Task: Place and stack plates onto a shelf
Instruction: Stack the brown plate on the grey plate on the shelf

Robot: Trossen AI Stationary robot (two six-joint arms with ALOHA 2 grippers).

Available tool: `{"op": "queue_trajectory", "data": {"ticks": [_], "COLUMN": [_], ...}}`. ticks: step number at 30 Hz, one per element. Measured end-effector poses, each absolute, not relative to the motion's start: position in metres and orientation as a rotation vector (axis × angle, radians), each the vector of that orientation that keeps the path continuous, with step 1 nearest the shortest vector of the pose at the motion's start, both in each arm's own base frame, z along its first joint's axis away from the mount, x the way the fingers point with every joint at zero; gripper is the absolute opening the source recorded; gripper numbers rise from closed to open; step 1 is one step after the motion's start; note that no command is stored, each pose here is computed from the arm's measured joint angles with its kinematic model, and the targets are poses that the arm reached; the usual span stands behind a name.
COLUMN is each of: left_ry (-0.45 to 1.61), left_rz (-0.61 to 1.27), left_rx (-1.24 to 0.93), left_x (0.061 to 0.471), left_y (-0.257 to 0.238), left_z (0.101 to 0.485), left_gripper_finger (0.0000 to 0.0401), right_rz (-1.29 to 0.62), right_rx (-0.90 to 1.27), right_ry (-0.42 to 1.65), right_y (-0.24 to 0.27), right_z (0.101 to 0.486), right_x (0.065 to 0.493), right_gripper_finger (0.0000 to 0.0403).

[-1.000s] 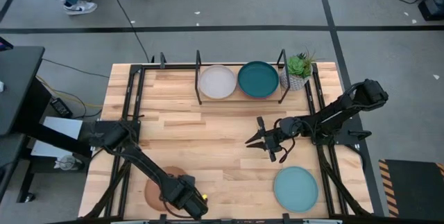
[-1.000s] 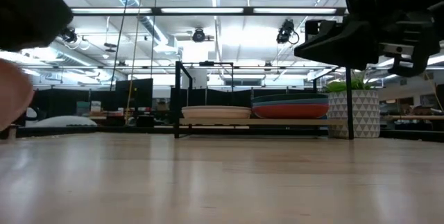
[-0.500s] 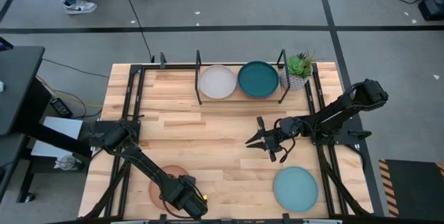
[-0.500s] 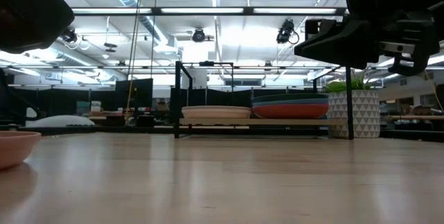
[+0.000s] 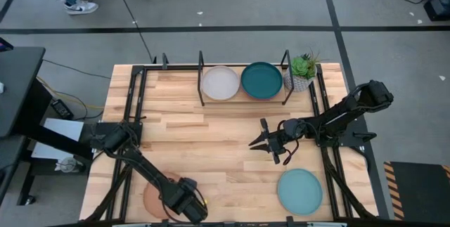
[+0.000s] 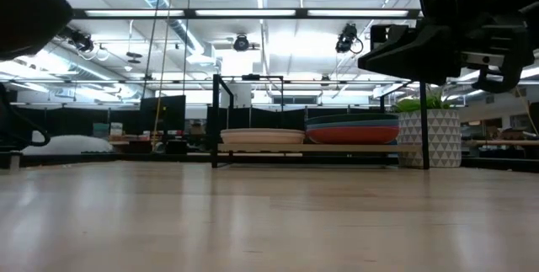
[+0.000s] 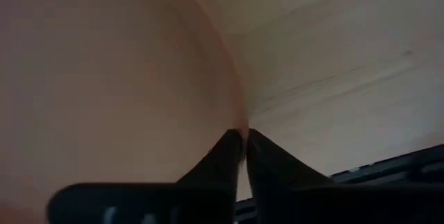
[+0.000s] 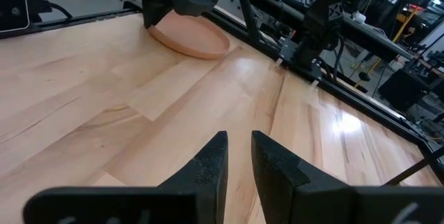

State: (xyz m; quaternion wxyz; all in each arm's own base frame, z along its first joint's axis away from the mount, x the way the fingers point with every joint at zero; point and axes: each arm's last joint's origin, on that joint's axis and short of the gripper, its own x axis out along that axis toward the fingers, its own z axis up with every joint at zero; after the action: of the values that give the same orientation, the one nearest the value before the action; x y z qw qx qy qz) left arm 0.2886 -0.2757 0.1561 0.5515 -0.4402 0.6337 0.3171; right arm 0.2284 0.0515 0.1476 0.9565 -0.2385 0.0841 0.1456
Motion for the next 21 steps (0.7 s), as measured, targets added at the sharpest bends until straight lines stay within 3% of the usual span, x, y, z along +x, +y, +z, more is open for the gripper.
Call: {"op": "queue_trajectory", "data": {"ticks": [3,12,21], "left_ry": [1.509,1.502,1.25], "left_rz": [0.705,0.607,0.502], "left_rx": [-1.01,-0.938,-0.634], "left_x": [0.289,0.299,0.328], "left_y": [-0.275,-0.266,-0.243], "left_z": [0.157,0.183,0.232], "left_gripper_finger": [0.0011,0.0013,0.0013], "right_rz": [0.295,0.297,0.308], "right_rx": [-0.481,-0.44,-0.383], "right_ry": [0.171,0.203,0.232], "right_y": [0.051,0.051,0.055], "right_z": [0.148,0.145,0.143], "right_x": [0.228,0.228,0.227], "right_gripper_finger": [0.0071,0.0071,0.0071]}}
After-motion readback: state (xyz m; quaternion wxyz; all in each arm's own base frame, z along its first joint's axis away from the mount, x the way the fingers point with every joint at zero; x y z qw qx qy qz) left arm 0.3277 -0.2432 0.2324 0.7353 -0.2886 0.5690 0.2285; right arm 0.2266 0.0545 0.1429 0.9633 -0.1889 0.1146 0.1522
